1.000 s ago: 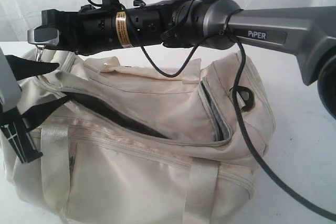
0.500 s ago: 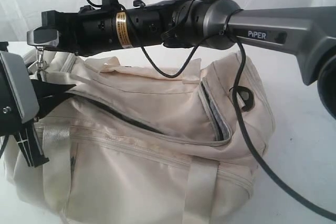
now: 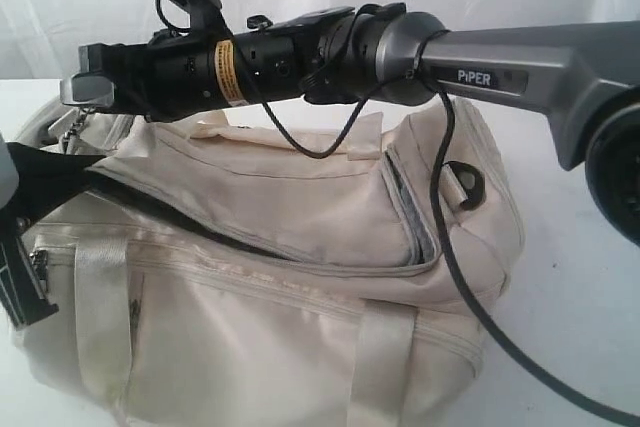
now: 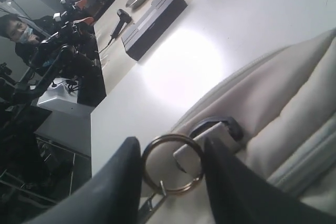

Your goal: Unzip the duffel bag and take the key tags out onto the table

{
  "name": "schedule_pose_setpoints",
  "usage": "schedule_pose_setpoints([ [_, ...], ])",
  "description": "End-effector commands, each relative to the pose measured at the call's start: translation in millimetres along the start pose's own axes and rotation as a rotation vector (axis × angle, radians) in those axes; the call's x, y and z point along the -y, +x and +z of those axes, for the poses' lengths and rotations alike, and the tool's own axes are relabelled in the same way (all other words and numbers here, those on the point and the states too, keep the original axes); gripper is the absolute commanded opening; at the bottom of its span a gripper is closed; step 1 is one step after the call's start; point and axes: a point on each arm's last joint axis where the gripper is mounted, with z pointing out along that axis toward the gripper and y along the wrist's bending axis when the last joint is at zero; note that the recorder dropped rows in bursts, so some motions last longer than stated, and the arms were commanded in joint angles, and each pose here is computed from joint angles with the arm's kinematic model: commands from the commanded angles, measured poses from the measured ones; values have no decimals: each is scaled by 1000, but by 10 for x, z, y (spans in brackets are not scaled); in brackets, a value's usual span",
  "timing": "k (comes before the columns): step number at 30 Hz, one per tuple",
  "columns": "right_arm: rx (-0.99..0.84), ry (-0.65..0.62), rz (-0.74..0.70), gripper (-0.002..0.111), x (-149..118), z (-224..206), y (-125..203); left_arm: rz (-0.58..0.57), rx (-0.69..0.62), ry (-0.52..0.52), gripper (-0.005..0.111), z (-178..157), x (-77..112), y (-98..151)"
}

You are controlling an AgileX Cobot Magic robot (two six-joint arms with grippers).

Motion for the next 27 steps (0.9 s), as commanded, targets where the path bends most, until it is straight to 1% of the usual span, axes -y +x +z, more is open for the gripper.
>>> schedule_pose_setpoints([
  [1, 103, 143, 45, 0, 222, -26, -84, 3, 13, 73, 0, -118, 83, -59],
  [2, 112, 151, 54, 0, 239, -23, -85, -60, 15, 68, 0, -130, 81, -68],
  [4, 129, 178, 67, 0, 279, -21, -89, -135, 24, 63, 0, -163, 90, -82],
  [8, 154, 220, 71, 0, 336, -57, -126, -136, 51, 92, 0, -197, 150, -93],
  [13, 194, 274, 86, 0, 474, -176, -208, -145, 41, 111, 0, -193, 207, -48],
  [15, 223, 327, 92, 0, 559, -242, -250, -149, 41, 124, 0, -193, 235, -34],
  [18, 282, 467, 96, 0, 707, -329, -298, -150, 65, 156, 0, -198, 265, -55],
  [21, 318, 558, 106, 0, 847, -407, -320, -150, 68, 157, 0, -201, 266, -59],
  [27, 308, 564, 123, 0, 990, -359, -268, -150, 62, 150, 0, -199, 260, -53],
])
